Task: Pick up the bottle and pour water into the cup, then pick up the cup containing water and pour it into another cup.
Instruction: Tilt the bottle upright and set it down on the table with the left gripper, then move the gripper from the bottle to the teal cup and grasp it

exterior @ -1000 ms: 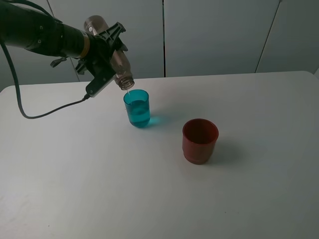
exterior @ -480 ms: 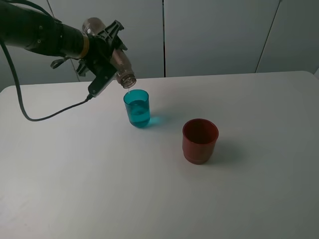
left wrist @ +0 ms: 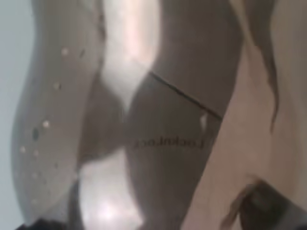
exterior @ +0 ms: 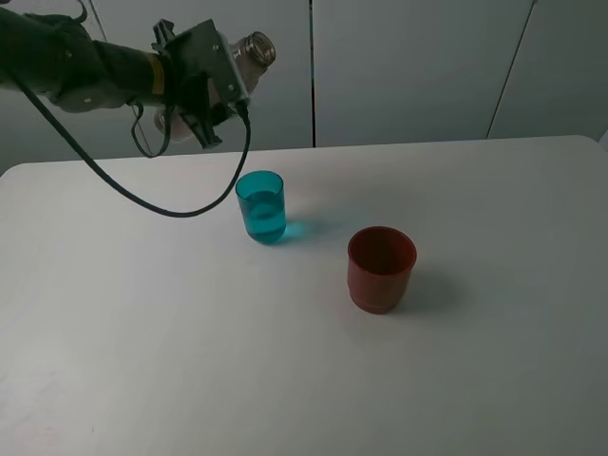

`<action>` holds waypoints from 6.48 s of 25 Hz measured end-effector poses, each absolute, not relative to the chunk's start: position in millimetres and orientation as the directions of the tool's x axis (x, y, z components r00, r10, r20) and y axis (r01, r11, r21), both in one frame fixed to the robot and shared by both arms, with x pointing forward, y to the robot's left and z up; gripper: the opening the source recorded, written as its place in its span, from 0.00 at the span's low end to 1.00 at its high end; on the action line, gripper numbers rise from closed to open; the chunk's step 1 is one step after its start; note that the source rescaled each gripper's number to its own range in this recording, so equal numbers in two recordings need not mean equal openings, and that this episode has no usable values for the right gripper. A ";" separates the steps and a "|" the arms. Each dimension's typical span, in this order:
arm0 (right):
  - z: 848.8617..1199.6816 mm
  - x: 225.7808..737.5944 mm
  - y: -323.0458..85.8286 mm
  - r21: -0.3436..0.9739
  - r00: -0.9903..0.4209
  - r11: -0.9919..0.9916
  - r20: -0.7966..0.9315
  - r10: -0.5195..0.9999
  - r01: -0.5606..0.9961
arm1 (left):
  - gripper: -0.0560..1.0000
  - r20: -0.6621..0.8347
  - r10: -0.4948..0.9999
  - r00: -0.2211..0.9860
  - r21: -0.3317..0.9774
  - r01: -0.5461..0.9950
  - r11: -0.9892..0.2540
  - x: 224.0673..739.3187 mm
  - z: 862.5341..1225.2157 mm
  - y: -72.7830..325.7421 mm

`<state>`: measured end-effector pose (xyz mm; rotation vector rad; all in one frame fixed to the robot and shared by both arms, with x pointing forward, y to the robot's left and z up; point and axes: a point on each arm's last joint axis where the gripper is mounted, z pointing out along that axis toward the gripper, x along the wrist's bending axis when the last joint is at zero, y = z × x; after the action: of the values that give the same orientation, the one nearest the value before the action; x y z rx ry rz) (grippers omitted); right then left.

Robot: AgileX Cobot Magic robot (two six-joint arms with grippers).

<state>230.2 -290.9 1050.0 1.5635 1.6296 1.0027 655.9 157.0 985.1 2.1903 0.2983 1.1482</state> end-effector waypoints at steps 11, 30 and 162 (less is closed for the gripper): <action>1050.0 230.2 -290.9 0.871 -0.069 -0.008 0.048 0.996 0.492 | 0.08 0.242 0.801 0.548 0.953 0.022 -0.303 622.0 933.6 244.9; 1050.0 230.2 -290.9 0.871 -0.069 -0.008 0.048 0.996 0.492 | 0.08 0.019 0.797 0.604 0.992 0.085 -0.088 614.4 854.9 267.9; 1050.0 230.2 -290.9 0.871 -0.069 -0.008 0.048 0.996 0.492 | 0.99 0.059 0.695 0.716 0.946 0.182 -0.268 561.1 833.7 127.3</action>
<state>230.2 -290.9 1050.0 1.5635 1.6296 1.0027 561.1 127.3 833.7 1.8099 0.6896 0.5759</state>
